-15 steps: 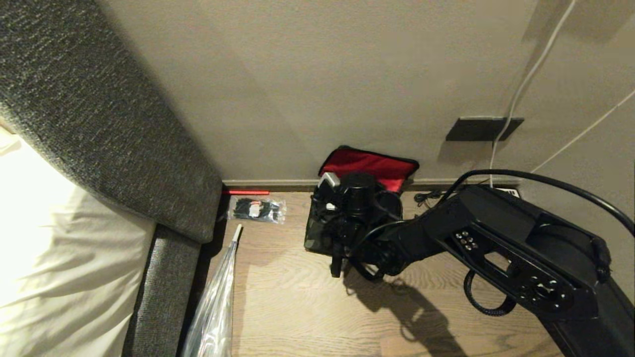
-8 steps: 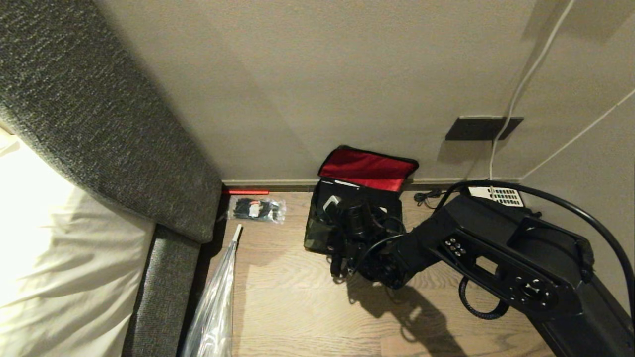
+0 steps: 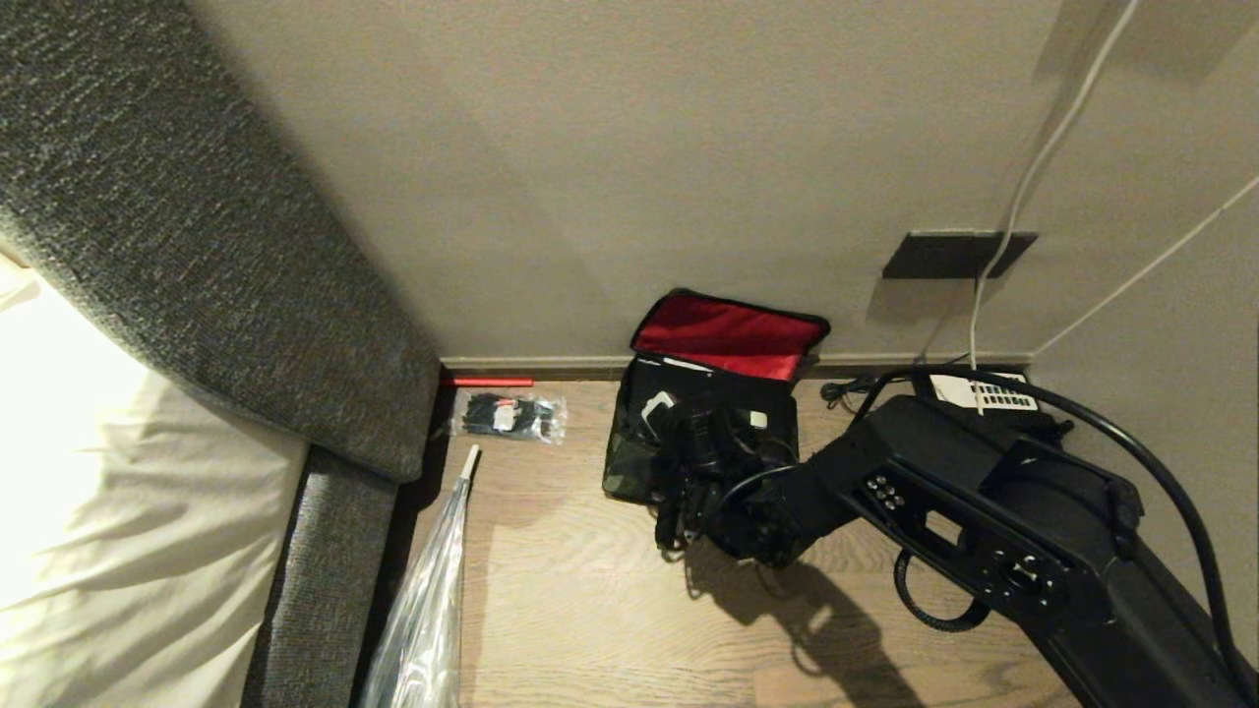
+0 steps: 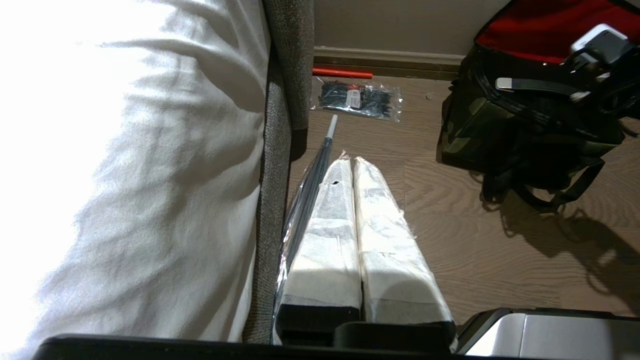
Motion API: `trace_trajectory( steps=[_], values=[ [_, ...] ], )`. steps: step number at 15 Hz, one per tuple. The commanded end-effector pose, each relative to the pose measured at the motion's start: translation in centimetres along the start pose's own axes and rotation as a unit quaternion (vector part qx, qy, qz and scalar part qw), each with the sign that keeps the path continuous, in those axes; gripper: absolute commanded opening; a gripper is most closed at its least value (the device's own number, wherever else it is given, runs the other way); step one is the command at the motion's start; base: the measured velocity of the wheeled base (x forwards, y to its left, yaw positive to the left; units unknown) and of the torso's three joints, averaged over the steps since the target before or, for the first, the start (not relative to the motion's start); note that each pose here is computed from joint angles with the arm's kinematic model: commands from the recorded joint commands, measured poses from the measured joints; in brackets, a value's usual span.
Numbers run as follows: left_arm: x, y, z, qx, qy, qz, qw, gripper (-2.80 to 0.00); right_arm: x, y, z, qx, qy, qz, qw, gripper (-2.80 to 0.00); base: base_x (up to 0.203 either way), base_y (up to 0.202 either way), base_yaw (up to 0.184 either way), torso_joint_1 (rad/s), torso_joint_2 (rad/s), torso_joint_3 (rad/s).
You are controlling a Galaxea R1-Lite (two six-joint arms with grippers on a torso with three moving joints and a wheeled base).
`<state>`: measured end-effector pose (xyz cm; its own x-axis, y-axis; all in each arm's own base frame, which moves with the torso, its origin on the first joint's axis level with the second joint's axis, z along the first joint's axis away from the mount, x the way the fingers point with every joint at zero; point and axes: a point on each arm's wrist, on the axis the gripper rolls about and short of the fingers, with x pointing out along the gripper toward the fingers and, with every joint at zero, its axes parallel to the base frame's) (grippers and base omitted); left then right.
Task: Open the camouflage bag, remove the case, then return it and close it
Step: Lift the black box
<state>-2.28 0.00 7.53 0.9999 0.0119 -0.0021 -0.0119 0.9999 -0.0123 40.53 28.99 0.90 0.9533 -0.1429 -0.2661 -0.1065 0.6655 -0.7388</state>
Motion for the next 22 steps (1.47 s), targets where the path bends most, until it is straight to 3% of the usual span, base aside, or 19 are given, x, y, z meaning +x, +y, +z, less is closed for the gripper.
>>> trace_trajectory(
  steps=[1,5,9,14,19,22],
  values=[
    [0.0,0.0,0.0,0.0,0.0,0.0,1.0,-2.8,1.4,1.2,-1.2,0.0,0.01,-0.003,1.0,0.0,0.0,0.0,0.0,0.0,0.0,0.0],
    [0.0,0.0,0.0,0.0,0.0,0.0,1.0,-2.8,4.2,0.5,-0.2,-0.001,-0.003,-0.003,1.0,0.0,0.0,0.0,0.0,0.0,0.0,0.0],
    [0.0,0.0,-0.1,0.0,0.001,0.0,1.0,-2.8,7.6,-0.5,-0.8,-0.094,-0.004,-0.031,0.995,0.0,0.0,0.0,0.0,0.0,0.0,0.0],
    [0.0,0.0,-0.1,0.0,0.0,0.0,1.0,-2.8,8.6,-0.3,-1.7,-0.2,-0.033,-0.062,0.977,0.0,0.0,0.0,0.0,0.0,0.0,0.0],
    [0.0,0.0,-0.1,0.0,0.0,0.0,1.0,-2.8,9.3,2.0,-3.4,-0.25,-0.051,-0.039,0.966,0.0,0.0,0.0,0.0,0.0,0.0,0.0],
    [0.0,0.0,-0.1,0.0,0.0,0.0,1.0,-2.8,9.4,2.0,-3.4,-0.279,-0.061,-0.06,0.956,0.0,0.0,0.0,0.0,0.0,0.0,0.0]
  ],
)
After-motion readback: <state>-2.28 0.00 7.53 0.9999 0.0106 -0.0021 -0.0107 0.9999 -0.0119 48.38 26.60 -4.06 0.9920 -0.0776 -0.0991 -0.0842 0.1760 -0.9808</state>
